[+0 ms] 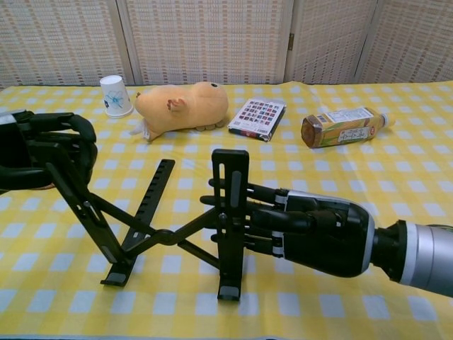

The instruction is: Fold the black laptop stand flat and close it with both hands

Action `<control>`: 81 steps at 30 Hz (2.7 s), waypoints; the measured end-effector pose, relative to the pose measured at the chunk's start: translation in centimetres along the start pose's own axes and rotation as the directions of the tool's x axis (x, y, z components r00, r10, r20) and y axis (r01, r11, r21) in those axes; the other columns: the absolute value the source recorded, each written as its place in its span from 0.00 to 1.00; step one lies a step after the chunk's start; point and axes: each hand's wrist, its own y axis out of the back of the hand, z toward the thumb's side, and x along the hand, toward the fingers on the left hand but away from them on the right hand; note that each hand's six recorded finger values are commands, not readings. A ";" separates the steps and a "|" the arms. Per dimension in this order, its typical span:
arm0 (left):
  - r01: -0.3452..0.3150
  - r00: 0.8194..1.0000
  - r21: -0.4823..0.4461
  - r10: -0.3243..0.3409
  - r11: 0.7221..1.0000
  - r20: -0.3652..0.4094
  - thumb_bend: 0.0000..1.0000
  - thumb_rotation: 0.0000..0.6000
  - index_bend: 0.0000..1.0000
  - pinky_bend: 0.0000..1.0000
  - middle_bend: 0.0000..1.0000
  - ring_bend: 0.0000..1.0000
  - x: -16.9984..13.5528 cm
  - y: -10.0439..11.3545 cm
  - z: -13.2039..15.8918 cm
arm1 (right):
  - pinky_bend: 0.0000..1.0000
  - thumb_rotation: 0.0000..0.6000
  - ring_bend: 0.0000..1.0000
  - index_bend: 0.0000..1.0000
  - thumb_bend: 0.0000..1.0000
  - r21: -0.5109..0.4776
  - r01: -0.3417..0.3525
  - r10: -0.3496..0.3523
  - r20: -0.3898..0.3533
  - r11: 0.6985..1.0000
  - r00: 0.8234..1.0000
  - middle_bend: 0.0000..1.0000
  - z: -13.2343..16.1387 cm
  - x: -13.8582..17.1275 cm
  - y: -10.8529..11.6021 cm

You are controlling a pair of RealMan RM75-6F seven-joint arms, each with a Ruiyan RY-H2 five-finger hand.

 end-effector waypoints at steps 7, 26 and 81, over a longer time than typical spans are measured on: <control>0.000 1.000 -0.005 0.000 1.000 0.001 0.21 1.00 0.45 0.51 0.53 0.49 0.0 0.0 -0.1 | 0.00 1.00 0.11 0.00 0.36 -0.046 0.004 -0.003 0.005 0.999 1.000 0.05 -0.5 0.1 -0.1; 0.000 1.000 0.002 0.000 1.000 -0.007 0.21 1.00 0.45 0.51 0.53 0.49 -0.2 0.0 -0.3 | 0.00 1.00 0.11 0.00 0.36 -0.094 0.006 -0.005 0.015 0.996 1.000 0.05 -1.1 0.4 -0.3; 0.018 0.983 0.631 0.102 0.776 -0.153 0.36 1.00 0.52 0.26 0.30 0.20 1.4 -0.2 -7.1 | 0.00 1.00 0.09 0.00 0.36 0.398 0.029 0.004 -0.082 0.917 0.997 0.04 7.0 2.1 -3.0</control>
